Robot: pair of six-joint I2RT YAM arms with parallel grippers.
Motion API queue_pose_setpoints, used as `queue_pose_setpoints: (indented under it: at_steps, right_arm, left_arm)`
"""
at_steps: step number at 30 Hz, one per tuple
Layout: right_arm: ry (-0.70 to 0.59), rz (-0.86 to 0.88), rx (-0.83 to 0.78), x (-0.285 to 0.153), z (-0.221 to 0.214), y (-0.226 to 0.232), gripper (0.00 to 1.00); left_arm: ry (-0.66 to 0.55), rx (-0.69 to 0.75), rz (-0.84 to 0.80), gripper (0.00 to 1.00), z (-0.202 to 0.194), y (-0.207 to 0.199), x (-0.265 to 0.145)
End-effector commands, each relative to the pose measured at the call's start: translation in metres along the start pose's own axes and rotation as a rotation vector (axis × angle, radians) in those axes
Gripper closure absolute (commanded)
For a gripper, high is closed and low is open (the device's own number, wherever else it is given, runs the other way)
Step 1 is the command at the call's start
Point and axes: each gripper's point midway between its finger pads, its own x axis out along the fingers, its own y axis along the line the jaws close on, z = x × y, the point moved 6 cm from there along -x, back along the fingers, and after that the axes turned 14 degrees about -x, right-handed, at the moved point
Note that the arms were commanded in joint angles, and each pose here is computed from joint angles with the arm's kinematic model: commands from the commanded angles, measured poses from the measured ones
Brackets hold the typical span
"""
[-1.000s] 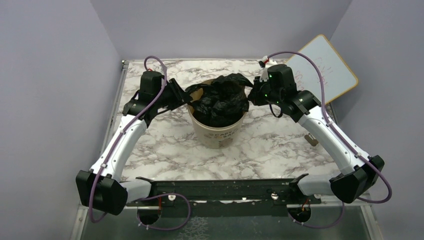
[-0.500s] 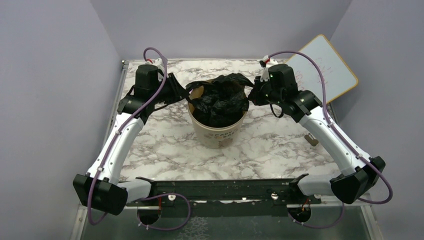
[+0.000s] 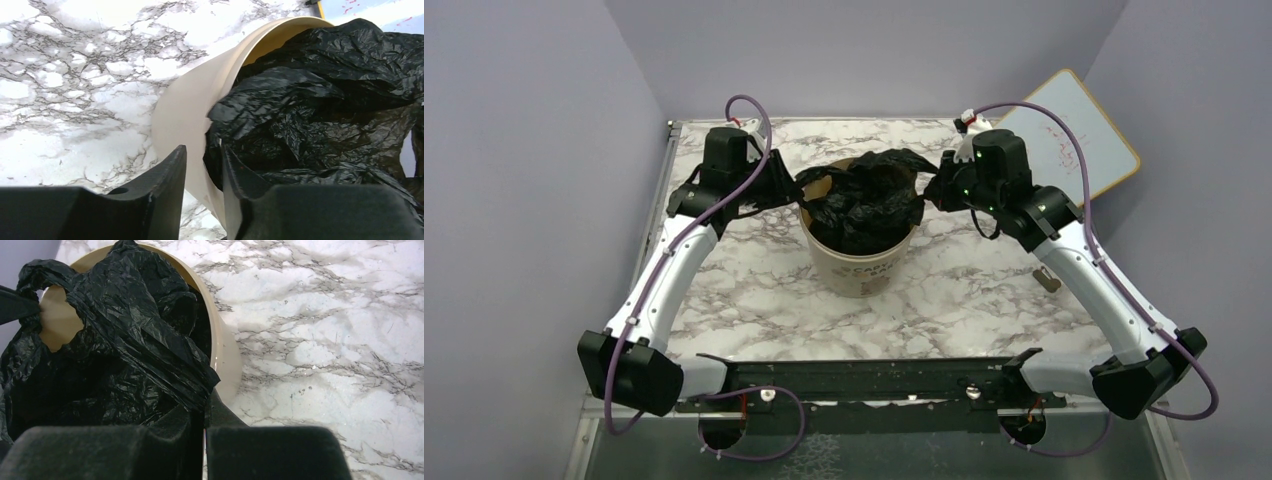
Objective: Put the trash bags into the trash bin
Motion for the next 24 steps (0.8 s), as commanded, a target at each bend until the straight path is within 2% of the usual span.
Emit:
queue_pose_setpoints:
  at_steps: [1,7,12,14,17,19,21,24]
  right_arm:
    - [-0.028,0.023,0.029,-0.013,0.009,0.003,0.93]
    - [-0.036,0.020,0.039,-0.018,0.005,0.002,0.92]
    - [-0.019,0.013,0.030,-0.019,0.003,0.001,0.92]
    - [-0.018,0.007,0.029,-0.019,0.002,0.001,0.92]
    - [-0.010,-0.012,0.028,-0.021,0.000,-0.002,0.93]
    - [0.009,-0.065,0.000,-0.021,-0.006,-0.009,0.92]
    - [0.047,-0.222,-0.078,-0.023,-0.010,-0.030,0.93]
    - [0.164,-0.322,-0.150,-0.029,-0.023,-0.045,0.95]
  left_arm:
    - [-0.019,0.037,-0.048,0.72,0.008,-0.012,-0.006]
    - [-0.112,0.053,-0.044,0.87,0.017,-0.018,-0.022]
    - [-0.135,0.061,-0.056,0.90,0.019,-0.022,-0.030]
    - [-0.136,0.063,-0.061,0.98,0.019,-0.023,-0.031]
    - [-0.156,0.063,-0.038,1.00,0.019,-0.020,-0.034]
    - [-0.172,0.060,-0.011,1.00,0.018,-0.016,-0.038]
    - [-0.190,0.064,0.015,1.00,0.017,-0.012,-0.045]
    - [-0.212,0.081,0.088,1.00,0.016,-0.004,-0.055]
